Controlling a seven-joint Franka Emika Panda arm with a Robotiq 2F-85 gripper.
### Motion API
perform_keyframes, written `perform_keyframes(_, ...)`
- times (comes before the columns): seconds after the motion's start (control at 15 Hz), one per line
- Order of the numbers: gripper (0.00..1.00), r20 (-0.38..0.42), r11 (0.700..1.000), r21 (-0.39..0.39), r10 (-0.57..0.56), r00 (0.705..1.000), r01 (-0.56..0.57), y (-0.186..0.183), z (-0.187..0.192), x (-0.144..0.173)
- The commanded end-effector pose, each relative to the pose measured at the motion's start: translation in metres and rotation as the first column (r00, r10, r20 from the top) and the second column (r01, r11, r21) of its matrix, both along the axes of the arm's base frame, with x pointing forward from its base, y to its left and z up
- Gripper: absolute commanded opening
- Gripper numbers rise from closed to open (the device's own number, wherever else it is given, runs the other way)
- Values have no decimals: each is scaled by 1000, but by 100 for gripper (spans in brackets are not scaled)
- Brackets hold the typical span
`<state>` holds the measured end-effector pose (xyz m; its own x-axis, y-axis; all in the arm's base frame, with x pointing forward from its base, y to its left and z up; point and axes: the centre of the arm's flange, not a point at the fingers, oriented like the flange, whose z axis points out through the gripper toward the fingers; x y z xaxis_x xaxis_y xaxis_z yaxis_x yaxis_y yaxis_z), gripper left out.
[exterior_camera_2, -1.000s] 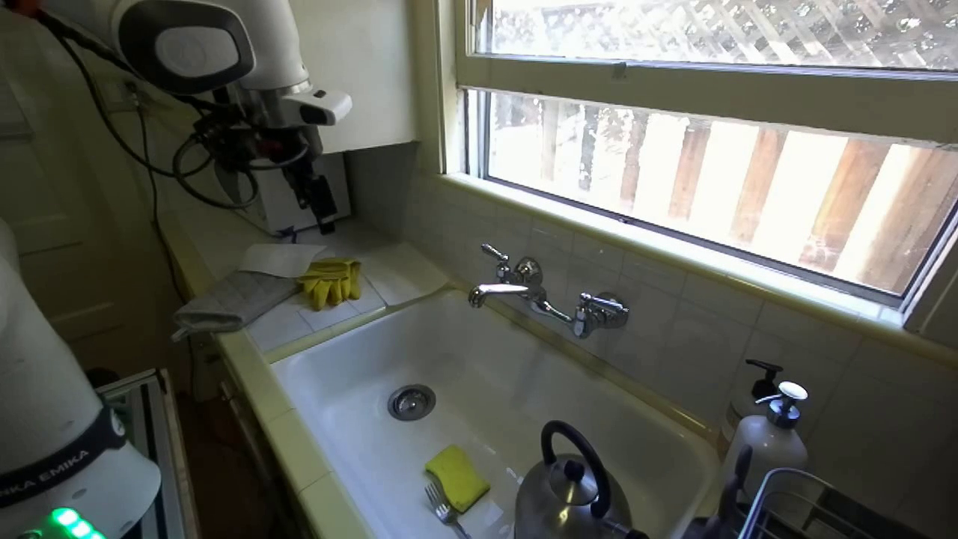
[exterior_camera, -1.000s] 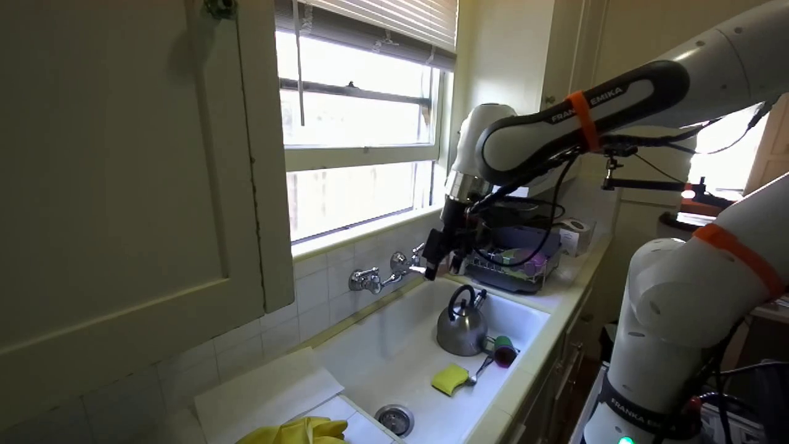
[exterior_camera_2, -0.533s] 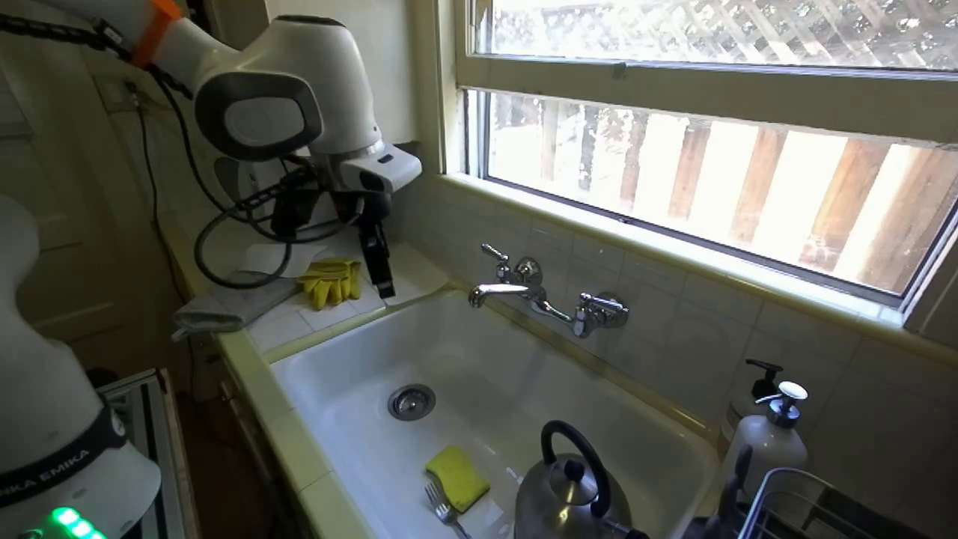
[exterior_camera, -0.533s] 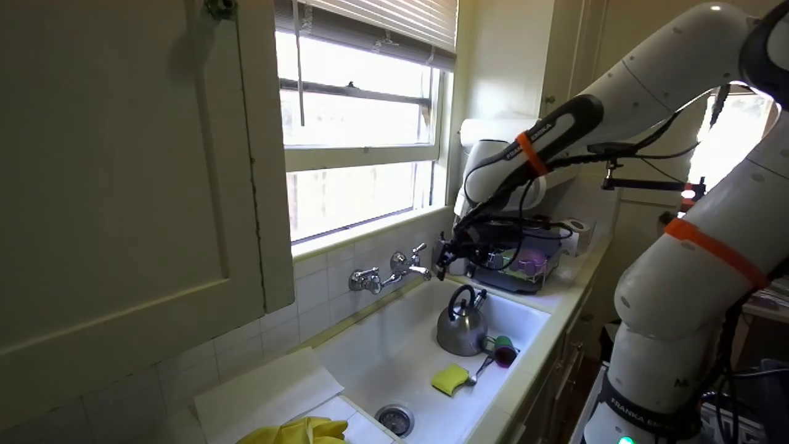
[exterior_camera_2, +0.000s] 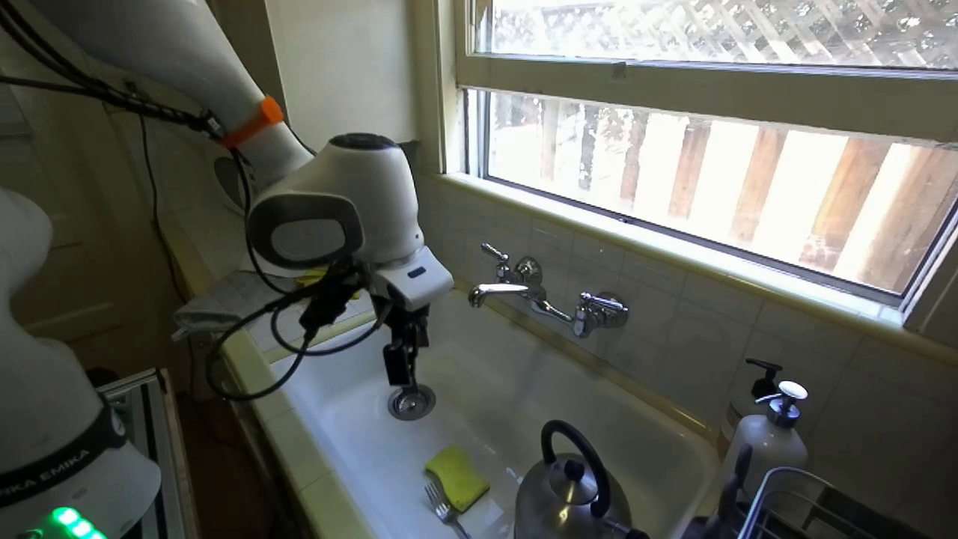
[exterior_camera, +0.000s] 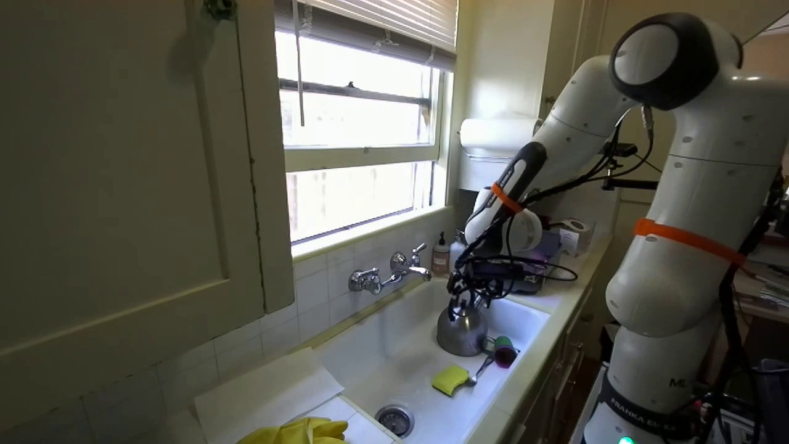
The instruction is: Use the yellow sponge to clean the left tap
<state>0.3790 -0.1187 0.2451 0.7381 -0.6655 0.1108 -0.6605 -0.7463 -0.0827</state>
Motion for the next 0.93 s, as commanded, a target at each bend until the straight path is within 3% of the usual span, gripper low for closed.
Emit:
perform_keyframes(0.0, 100, -3, 993, 10, -116, 993, 116, -15, -63, -17)
perform_keyframes(0.27, 100, 7, 975, 13, -222, 975, 222, -27, -97, -21)
perform_keyframes(0.33, 100, -5, 982, 2, -188, 982, 188, -22, -72, -16)
perform_keyframes(0.87, 100, -11, 976, 6, -216, 976, 216, -23, -84, -16)
